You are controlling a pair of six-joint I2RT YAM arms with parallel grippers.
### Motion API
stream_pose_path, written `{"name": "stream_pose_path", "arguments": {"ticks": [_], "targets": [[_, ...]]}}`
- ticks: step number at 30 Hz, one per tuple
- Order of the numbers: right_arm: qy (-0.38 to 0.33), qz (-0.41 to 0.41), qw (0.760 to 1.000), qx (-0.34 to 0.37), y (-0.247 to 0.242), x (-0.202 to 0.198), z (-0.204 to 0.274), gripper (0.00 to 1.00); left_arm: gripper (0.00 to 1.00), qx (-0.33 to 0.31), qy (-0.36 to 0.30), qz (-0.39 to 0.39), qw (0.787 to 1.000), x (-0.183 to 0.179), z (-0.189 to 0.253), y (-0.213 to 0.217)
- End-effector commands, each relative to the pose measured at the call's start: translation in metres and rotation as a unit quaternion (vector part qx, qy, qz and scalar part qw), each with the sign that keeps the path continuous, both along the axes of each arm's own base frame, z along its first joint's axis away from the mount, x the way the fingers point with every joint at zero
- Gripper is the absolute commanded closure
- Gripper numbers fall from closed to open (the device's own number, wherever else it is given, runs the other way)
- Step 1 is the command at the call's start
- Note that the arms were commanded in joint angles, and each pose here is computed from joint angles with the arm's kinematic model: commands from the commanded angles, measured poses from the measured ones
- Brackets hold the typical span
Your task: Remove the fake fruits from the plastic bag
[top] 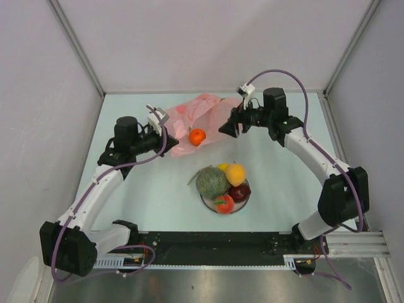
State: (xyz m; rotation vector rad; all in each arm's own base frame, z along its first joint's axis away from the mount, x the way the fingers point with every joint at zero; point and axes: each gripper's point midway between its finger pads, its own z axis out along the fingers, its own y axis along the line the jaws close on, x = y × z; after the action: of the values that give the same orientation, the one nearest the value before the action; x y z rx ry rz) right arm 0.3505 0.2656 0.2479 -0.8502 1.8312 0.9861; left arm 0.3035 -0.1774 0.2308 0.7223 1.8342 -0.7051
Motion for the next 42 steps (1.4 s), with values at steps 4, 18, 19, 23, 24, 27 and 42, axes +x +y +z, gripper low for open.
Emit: {"name": "stream_pose_path", "arguments": {"ticks": [4,18,19,23,24,27,42], "targets": [[-0.050,-0.024,0.998,0.023,0.051,0.056,0.003,0.44,1.00,-0.012,-0.015,-0.014,1.000,-0.017,0.014,0.002],[-0.074,-0.142,0.982,-0.104,0.105,0.127,-0.089,0.00,1.00,0.008,-0.007,-0.017,1.000,-0.033,-0.015,0.009],[-0.081,-0.154,0.978,-0.119,0.103,0.131,-0.095,0.00,1.00,0.011,-0.008,-0.019,1.000,-0.033,-0.017,0.009],[-0.081,-0.162,0.973,-0.143,0.108,0.134,-0.116,0.00,1.00,0.013,-0.003,-0.021,1.000,-0.035,-0.021,0.009],[-0.081,-0.162,0.972,-0.148,0.110,0.132,-0.121,0.00,1.00,0.014,-0.003,-0.019,1.000,-0.034,-0.021,0.010],[-0.072,-0.155,0.972,-0.159,0.112,0.132,-0.137,0.00,1.00,0.012,0.000,-0.020,1.000,-0.035,-0.023,0.009],[-0.105,-0.050,0.984,-0.138,0.132,0.116,-0.124,0.42,1.00,0.020,-0.017,-0.002,1.000,-0.025,-0.018,0.015]]}}
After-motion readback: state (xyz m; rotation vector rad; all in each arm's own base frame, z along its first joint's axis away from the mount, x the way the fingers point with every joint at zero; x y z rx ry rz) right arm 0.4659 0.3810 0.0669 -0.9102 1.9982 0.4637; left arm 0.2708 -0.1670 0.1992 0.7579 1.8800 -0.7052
